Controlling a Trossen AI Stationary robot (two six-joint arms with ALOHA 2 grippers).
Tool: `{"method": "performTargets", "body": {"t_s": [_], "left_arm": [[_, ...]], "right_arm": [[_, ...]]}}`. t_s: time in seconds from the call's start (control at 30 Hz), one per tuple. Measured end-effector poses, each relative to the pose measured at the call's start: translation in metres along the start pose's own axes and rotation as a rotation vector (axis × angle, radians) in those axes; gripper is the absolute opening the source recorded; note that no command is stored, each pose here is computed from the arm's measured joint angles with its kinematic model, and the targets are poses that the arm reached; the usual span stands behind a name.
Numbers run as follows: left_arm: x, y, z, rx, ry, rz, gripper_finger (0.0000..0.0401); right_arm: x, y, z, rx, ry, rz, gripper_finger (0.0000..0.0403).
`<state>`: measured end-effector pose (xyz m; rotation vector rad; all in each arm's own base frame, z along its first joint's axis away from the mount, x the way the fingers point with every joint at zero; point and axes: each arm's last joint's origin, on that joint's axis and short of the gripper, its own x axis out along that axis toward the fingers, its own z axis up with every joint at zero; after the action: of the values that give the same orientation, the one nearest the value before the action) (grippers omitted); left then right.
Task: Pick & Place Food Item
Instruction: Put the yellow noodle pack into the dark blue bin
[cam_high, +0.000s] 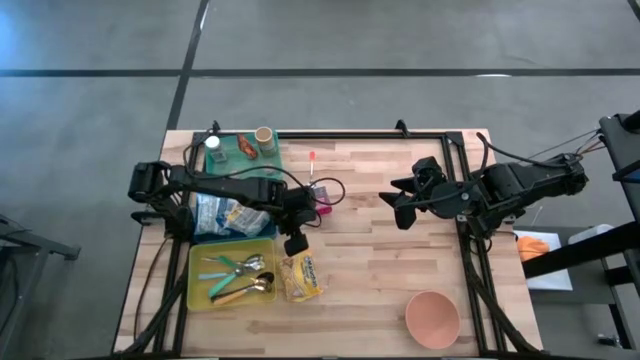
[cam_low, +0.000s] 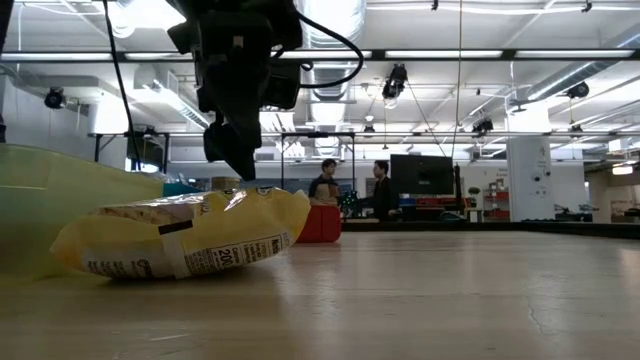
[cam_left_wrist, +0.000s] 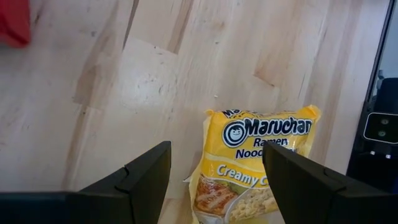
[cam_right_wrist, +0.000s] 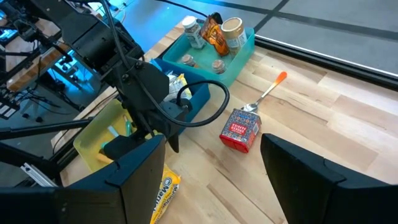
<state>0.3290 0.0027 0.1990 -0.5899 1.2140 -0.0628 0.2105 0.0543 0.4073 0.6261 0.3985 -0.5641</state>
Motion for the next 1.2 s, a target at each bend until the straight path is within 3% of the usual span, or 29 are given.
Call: {"method": "performTargets", "body": {"t_s": [0.37,0.6,1.2], "left_arm": [[0.0000,-0.0009,-0.0005,0.005,0.011,-0.025,0.0258],[0.0001,-0.0014,-0.0014,0.070,0.026,-0.050,0.0258],[0.0002,-0.0016,-0.0017,0.027,0.030,-0.048,0.0258]], "right_arm": [[0.0000,0.0000,0.0000,0.000,0.000,0.000,0.0263],[0.0000,0.0000,0.0000,0.000,0.000,0.000,0.0263],[0.0000,0.0000,0.0000,0.000,0.000,0.000,0.0263]]}}
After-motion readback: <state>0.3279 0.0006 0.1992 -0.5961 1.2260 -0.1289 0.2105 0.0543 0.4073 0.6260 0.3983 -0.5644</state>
